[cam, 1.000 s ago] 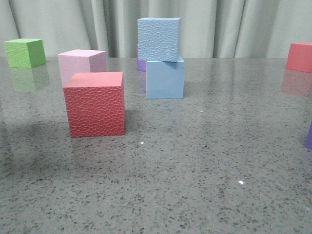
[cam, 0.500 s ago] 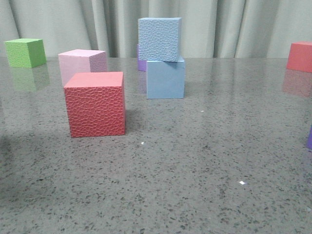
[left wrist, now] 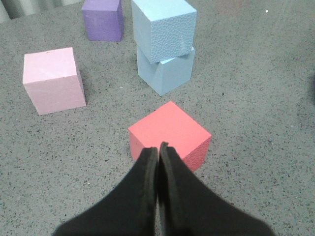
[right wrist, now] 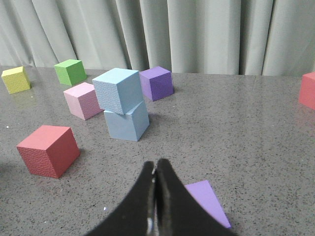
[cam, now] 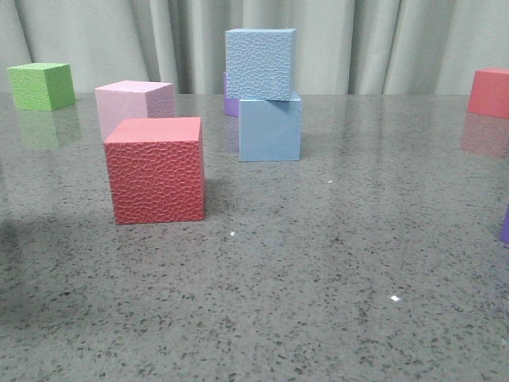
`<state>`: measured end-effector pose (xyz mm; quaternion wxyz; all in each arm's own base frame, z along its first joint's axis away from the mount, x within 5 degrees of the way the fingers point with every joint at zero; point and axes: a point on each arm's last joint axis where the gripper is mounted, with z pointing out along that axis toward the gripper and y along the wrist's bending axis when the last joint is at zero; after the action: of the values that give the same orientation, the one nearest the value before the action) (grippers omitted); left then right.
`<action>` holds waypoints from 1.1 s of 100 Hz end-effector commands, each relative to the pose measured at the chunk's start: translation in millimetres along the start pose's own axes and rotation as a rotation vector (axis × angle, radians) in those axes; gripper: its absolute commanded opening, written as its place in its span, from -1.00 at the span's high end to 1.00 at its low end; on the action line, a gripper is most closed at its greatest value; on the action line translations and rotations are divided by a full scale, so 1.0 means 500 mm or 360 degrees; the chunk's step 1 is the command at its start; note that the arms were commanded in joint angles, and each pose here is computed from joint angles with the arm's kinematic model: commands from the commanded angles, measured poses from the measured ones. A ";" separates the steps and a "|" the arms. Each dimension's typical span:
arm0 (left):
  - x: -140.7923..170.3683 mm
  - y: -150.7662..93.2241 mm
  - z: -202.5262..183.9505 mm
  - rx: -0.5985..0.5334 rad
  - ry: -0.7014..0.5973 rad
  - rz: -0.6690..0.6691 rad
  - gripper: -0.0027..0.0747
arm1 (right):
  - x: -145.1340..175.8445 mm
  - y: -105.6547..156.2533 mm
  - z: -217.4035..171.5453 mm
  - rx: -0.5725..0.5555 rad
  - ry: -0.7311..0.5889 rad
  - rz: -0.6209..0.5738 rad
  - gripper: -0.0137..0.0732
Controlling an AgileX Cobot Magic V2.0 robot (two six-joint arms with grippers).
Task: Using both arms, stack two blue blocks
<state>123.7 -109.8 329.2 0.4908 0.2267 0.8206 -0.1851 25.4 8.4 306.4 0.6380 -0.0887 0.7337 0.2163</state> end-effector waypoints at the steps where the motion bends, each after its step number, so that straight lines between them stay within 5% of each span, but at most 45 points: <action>1: -0.027 -0.012 0.001 0.0066 -0.0124 0.0023 0.98 | -0.029 0.006 -0.003 -0.0024 -0.0152 -0.0038 0.96; 31: -0.034 -0.006 -0.009 0.0062 -0.0195 0.0018 0.98 | -0.029 0.006 -0.003 -0.0024 -0.0152 -0.0038 0.96; 65: -0.043 0.062 -0.070 -0.0232 -0.0483 0.0245 0.98 | -0.029 0.006 -0.003 -0.0024 -0.0152 -0.0038 0.96; 110: 0.143 0.117 -0.131 -0.0739 -0.0900 0.0146 0.98 | -0.029 0.006 -0.003 -0.0024 -0.0152 -0.0038 0.96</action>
<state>88.0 -19.0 290.7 0.6911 0.1174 0.7123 -0.0347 25.4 8.4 306.4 0.6380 -0.0887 0.7337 0.2163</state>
